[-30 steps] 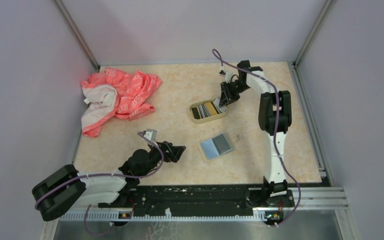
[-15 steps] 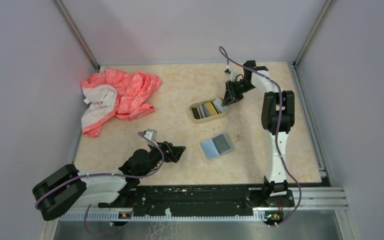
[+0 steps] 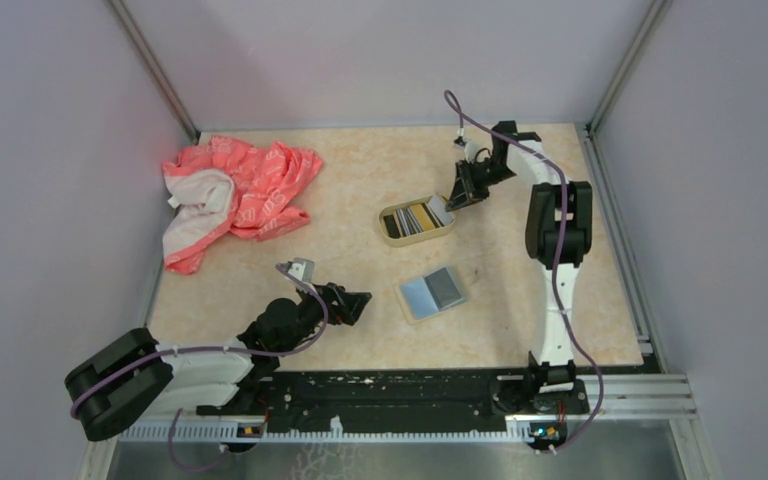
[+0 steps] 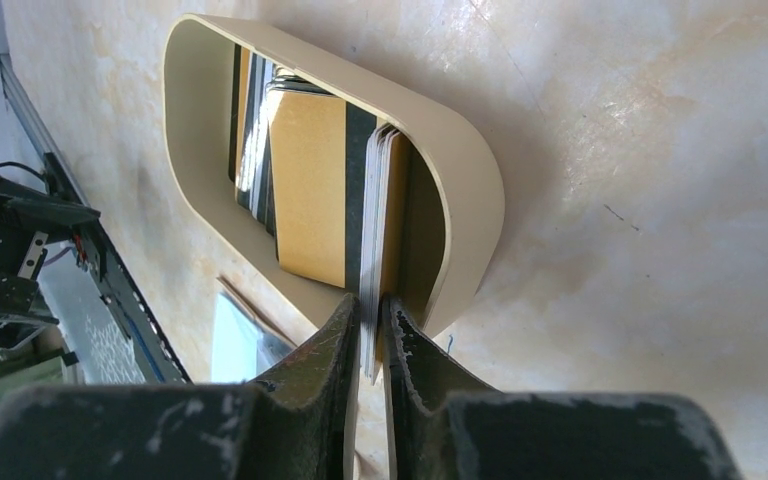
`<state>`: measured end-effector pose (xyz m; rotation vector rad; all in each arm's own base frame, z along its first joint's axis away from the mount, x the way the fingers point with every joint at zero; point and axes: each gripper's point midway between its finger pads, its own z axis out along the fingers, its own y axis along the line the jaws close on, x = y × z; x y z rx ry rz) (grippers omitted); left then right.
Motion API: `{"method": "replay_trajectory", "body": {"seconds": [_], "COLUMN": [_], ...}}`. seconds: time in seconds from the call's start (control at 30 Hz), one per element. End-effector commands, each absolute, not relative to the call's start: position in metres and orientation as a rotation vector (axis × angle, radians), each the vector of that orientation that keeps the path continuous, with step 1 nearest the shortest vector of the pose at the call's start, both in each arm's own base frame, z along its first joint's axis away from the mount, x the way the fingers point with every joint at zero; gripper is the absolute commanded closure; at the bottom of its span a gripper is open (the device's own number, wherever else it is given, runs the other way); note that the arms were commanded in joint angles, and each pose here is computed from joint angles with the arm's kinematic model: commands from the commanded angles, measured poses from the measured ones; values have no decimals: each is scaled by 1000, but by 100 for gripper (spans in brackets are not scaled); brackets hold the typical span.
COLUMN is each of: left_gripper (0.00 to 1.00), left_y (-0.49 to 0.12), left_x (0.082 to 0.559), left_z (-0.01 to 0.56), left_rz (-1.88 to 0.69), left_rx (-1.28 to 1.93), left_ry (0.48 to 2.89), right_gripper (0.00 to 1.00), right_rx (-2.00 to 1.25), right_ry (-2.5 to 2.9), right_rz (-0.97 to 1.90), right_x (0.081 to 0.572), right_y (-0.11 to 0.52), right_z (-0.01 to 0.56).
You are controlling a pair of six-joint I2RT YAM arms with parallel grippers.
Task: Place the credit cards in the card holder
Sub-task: Pick up the credit card from the storage box.
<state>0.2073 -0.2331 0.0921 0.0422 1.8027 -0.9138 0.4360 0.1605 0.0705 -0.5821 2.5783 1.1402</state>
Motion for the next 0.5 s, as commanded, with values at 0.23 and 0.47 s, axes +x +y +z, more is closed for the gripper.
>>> {"method": "replay_trajectory", "body": {"seconds": [0.23,0.47], "left_gripper": [2,2], "left_y": [-229,-229], "left_x": [207,207], "left_z": [92,92], "left_rz": [-915,-915], "left_rx": [28,27], "left_ry": [1792,1790], "right_gripper": [88,86], "right_rx": [-578,-577], "right_ry": [2502,2508], "right_rz": [1173,1176], "right_x": [448,447], "right_y": [156,155], "right_z": [92,89]}}
